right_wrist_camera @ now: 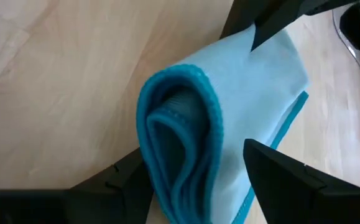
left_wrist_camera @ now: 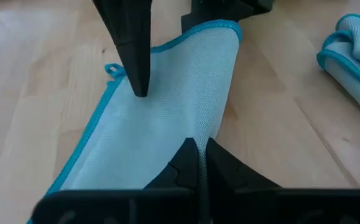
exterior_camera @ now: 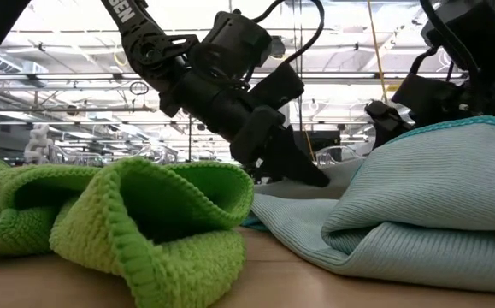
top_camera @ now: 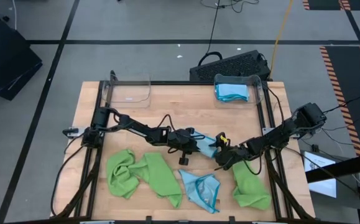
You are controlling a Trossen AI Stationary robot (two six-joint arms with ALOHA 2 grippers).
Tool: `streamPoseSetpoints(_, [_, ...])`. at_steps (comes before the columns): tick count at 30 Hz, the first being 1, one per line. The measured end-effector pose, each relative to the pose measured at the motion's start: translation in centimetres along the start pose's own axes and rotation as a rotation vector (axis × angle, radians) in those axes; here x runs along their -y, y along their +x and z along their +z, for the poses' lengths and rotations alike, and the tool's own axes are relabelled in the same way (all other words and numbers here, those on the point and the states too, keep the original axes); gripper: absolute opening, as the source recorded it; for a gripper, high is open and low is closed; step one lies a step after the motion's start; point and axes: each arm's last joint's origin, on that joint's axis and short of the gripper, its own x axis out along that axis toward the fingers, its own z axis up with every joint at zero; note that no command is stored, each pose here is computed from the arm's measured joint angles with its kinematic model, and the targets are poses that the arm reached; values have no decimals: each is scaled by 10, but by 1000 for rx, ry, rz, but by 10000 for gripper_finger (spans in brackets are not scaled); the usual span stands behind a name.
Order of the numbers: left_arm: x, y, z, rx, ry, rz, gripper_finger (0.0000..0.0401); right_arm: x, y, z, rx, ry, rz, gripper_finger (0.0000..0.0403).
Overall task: Fold microfiber towels
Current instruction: Put the folded blue microfiber cloth into the right transparent bin
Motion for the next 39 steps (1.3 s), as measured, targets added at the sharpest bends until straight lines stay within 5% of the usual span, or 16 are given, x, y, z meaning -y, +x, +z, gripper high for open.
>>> streamPoseSetpoints(15, [1, 0, 0, -1, -33, -15, 36, -2, 0, -5, 19, 158, 3, 13])
streamPoseSetpoints(19, [12, -3, 2, -45, -18, 5, 85, -2, 0, -4, 35, 203, -1, 17])
streamPoseSetpoints(29, [38, -48, 44, -68, 44, 257, 249, 6, -7, 5, 112, 385, -5, 12])
streamPoseSetpoints(39, [45, -63, 43, -161, 14, 352, 256, 26, -30, 24, 197, 448, -17, 15])
